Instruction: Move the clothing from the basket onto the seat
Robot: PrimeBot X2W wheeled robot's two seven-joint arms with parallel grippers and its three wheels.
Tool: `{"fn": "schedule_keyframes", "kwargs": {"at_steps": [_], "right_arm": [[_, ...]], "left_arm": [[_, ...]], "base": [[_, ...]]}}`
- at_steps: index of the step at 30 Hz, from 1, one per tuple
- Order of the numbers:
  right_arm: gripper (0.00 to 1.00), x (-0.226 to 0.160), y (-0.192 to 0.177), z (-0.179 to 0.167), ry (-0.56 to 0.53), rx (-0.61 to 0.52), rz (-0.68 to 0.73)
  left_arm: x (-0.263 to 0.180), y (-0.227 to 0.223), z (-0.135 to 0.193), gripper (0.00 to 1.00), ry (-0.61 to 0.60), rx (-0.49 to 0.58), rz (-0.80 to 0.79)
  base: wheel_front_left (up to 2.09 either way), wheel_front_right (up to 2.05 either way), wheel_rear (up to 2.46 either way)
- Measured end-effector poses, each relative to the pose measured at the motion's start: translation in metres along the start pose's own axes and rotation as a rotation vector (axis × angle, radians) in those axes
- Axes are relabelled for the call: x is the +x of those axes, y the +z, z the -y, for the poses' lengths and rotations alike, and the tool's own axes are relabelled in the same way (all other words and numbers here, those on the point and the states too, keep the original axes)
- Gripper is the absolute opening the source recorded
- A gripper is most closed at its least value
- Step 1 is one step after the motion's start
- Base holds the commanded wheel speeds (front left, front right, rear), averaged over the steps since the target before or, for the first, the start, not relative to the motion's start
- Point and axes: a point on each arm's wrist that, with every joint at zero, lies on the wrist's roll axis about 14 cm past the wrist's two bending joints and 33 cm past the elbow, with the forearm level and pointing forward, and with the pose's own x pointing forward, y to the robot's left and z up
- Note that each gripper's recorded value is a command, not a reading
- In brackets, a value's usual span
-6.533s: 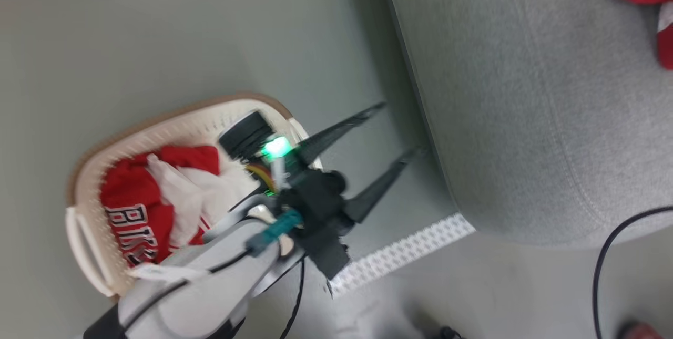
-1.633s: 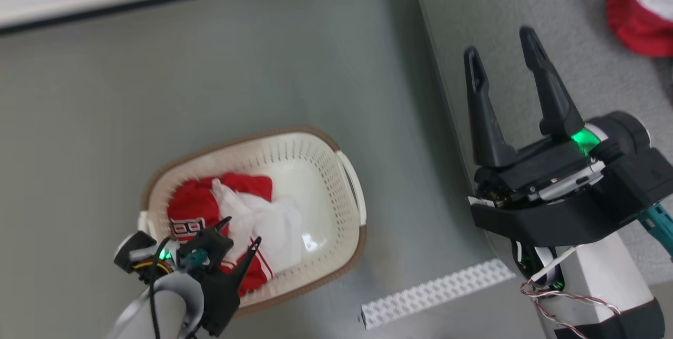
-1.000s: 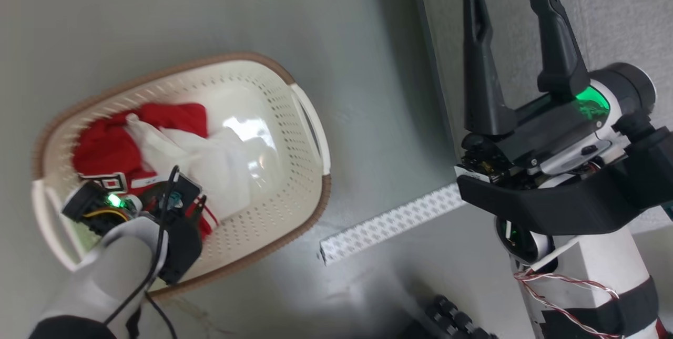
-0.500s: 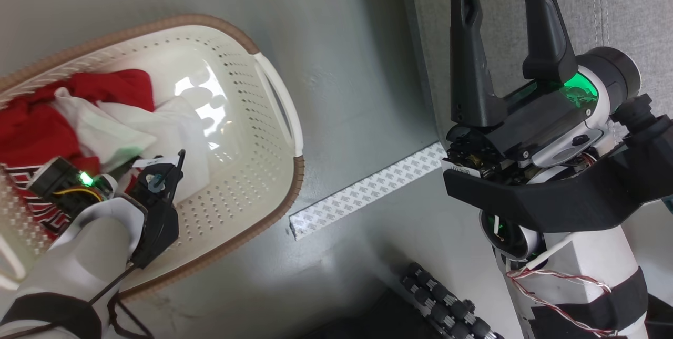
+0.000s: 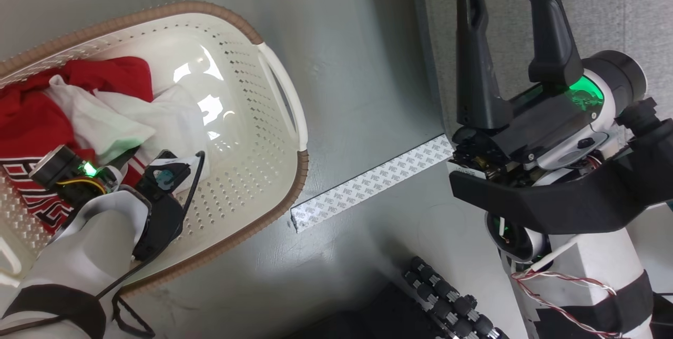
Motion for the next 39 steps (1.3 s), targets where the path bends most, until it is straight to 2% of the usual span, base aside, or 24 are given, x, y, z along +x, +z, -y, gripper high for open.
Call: {"fn": "schedule_keyframes", "kwargs": {"at_steps": [6,8,10,11,12,13,14,22,28,33,39], "right_arm": [[1.00,-0.001,-0.007,0.000,0.009,-0.003,-0.013],[1.00,-0.001,-0.009,0.001,0.012,-0.005,-0.018],[1.00,-0.001,-0.012,0.001,0.013,-0.005,-0.023],[1.00,-0.001,-0.014,0.001,0.014,-0.004,-0.025],[1.00,-0.002,-0.015,0.001,0.015,-0.002,-0.028],[1.00,-0.002,-0.018,0.000,0.015,0.002,-0.034],[1.00,-0.002,-0.019,0.000,0.015,0.004,-0.036],[1.00,0.001,-0.015,-0.003,0.023,0.012,-0.024],[1.00,0.004,0.002,-0.003,0.018,0.007,0.010],[1.00,0.001,0.022,-0.004,0.012,-0.005,0.038],[1.00,-0.011,0.048,-0.005,-0.001,-0.022,0.066]], "left_arm": [[-0.001,-0.001,-0.003,1.00,0.020,0.009,0.011],[-0.001,-0.002,-0.004,0.95,0.029,0.011,0.012],[-0.001,-0.003,-0.003,0.86,0.026,0.010,0.012],[-0.001,-0.004,-0.002,0.75,0.024,0.009,0.011],[-0.001,-0.005,-0.002,0.50,0.024,0.005,0.010],[-0.001,-0.006,-0.001,0.14,0.022,-0.001,0.011],[-0.001,-0.006,-0.001,0.00,0.016,-0.010,0.015],[-0.001,0.004,-0.003,0.00,0.023,-0.024,0.072],[-0.006,0.025,-0.014,0.00,0.072,-0.044,0.133],[-0.024,0.032,-0.012,0.00,0.093,-0.089,0.147],[-0.057,0.062,-0.018,0.00,0.140,-0.149,0.237]], "base": [[0.00,0.00,0.00],[0.00,0.00,0.00],[0.00,0.00,0.00],[0.00,0.00,0.00],[0.00,0.00,0.00],[0.00,0.00,0.00],[0.00,0.00,0.00],[0.00,0.00,0.00],[0.00,0.00,0.00],[0.00,0.00,0.00],[0.00,0.00,0.00]]}}
